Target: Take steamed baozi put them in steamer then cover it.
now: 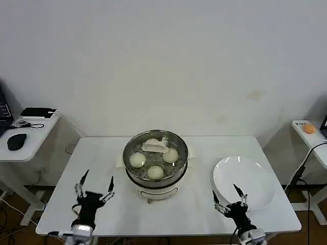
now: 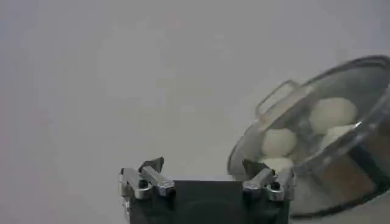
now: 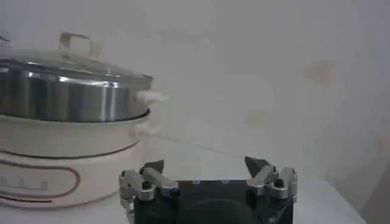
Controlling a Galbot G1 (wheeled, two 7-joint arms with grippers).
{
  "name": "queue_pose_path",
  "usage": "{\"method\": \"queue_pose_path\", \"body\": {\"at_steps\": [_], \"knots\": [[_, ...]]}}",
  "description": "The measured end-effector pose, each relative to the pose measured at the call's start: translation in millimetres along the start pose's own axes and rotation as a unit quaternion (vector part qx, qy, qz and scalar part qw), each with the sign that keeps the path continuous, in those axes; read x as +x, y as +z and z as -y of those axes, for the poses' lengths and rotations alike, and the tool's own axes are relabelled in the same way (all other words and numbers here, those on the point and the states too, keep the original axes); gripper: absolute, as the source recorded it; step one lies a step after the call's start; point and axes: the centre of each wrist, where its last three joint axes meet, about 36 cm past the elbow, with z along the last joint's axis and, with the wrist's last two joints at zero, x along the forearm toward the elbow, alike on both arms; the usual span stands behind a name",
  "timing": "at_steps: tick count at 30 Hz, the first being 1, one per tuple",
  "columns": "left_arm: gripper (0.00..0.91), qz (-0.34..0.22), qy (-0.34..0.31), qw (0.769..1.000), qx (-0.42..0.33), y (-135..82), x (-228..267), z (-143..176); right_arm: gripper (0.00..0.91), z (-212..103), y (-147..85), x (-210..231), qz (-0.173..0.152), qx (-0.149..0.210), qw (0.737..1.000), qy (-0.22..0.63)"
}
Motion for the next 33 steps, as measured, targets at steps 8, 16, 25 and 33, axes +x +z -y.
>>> {"method": "queue_pose_path", "body": {"at_steps": [8, 16, 25, 33], "knots": [[0.907, -0.043, -0.028, 0.995, 0.085, 41.0, 20.3, -7.1, 0.907, -1.8, -2.8, 11.8, -0.017, -0.017, 1.0, -0.001], [0.907, -0.058, -0.055, 0.989, 0.126, 54.3, 30.0, -3.9, 0.907, -6.0, -6.7, 19.5, -0.027, -0.033, 0.999, -0.001], [0.907, -0.078, -0.06, 0.986, 0.133, 65.8, 39.2, -5.3, 0.907, -9.7, -20.3, 17.4, -0.039, -0.037, 0.999, -0.003], [0.907, -0.096, -0.072, 0.982, 0.143, 72.9, 52.1, -3.1, 0.907, -12.1, -26.0, 12.4, -0.046, -0.03, 0.998, -0.009]]}}
